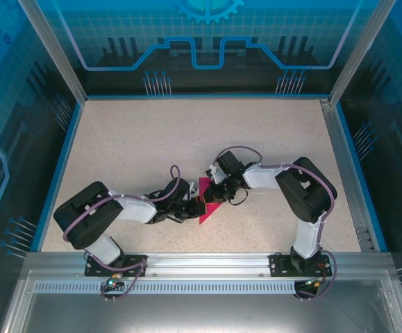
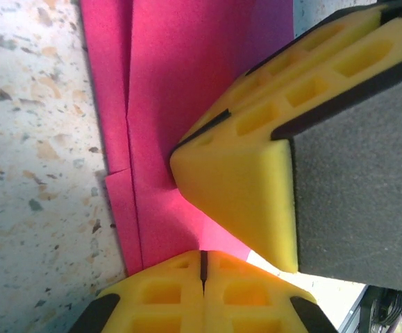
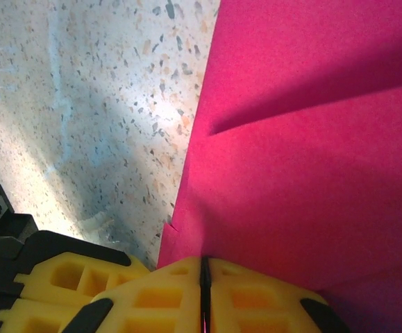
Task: Fold a paper plane with a square sheet of paper (pick it up from the middle)
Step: Fourth fold the wing at the center of the table.
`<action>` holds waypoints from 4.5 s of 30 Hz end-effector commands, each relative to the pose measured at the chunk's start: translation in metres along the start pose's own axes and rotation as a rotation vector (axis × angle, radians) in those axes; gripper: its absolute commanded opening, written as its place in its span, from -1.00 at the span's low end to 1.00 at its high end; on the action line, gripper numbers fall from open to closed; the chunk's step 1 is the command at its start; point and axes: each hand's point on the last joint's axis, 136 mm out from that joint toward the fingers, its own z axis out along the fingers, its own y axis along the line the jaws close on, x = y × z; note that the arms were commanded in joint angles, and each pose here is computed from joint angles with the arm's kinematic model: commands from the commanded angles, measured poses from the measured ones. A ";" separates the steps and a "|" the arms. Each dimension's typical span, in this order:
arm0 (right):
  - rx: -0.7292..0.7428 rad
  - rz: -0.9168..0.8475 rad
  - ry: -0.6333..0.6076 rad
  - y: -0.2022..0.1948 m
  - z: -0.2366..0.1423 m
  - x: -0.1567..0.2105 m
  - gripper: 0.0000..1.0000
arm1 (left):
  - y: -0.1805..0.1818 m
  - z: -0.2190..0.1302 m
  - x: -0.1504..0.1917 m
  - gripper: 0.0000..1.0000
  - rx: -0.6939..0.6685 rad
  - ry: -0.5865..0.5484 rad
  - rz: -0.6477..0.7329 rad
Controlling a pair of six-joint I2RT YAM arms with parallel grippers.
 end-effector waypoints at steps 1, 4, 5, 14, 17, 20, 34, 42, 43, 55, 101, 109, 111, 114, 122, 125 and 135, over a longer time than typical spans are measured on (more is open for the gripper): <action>0.152 0.054 -0.015 -0.036 0.007 -0.004 -0.79 | 0.078 -0.001 0.046 -1.00 -0.275 0.146 -0.065; 0.162 0.071 -0.060 -0.040 -0.002 -0.016 -0.78 | 0.085 -0.003 0.052 -1.00 -0.298 0.167 -0.063; 0.155 0.076 -0.073 -0.040 -0.005 -0.020 -0.78 | 0.087 -0.003 0.054 -1.00 -0.305 0.172 -0.062; 0.149 0.100 -0.117 -0.051 -0.021 -0.050 -0.75 | 0.100 -0.006 0.065 -1.00 -0.335 0.207 -0.059; 0.158 0.116 -0.125 -0.058 -0.024 -0.058 -0.75 | 0.100 -0.006 0.066 -1.00 -0.333 0.213 -0.053; 0.153 0.135 -0.135 -0.065 -0.027 -0.065 -0.74 | 0.100 -0.006 0.067 -1.00 -0.332 0.216 -0.053; 0.109 0.175 -0.166 -0.085 -0.040 -0.100 -0.71 | 0.104 -0.009 0.073 -1.00 -0.337 0.232 -0.046; 0.098 0.162 -0.187 -0.083 -0.060 -0.110 -0.69 | 0.102 -0.009 0.074 -1.00 -0.327 0.251 -0.016; 0.101 0.152 -0.196 -0.080 -0.065 -0.110 -0.69 | 0.101 -0.009 0.074 -1.00 -0.323 0.254 -0.005; 0.017 0.059 -0.270 -0.022 -0.108 -0.059 -0.59 | 0.080 -0.015 0.075 -1.00 -0.251 0.323 0.125; 0.087 0.142 -0.048 -0.062 0.005 0.019 -0.72 | 0.022 0.000 0.024 -0.59 -0.045 0.186 -0.230; 0.030 0.088 -0.052 -0.044 -0.004 0.009 -0.68 | 0.008 -0.017 0.037 -0.47 0.017 0.227 -0.185; 0.030 0.069 -0.058 -0.037 -0.010 0.007 -0.66 | 0.001 -0.023 0.037 -0.43 0.037 0.227 -0.166; 0.014 0.032 -0.056 -0.026 -0.018 0.004 -0.64 | -0.001 -0.030 0.043 -0.36 0.041 0.241 -0.142; 0.009 -0.018 -0.029 -0.013 -0.025 -0.002 -0.63 | 0.011 -0.036 0.063 -0.35 0.054 0.273 -0.167; -0.005 -0.031 -0.035 -0.003 -0.029 -0.003 -0.62 | 0.004 -0.038 0.059 -0.35 0.072 0.264 -0.147; -0.044 -0.100 -0.063 0.035 -0.037 -0.001 -0.56 | -0.006 -0.051 0.054 -0.37 0.079 0.236 -0.091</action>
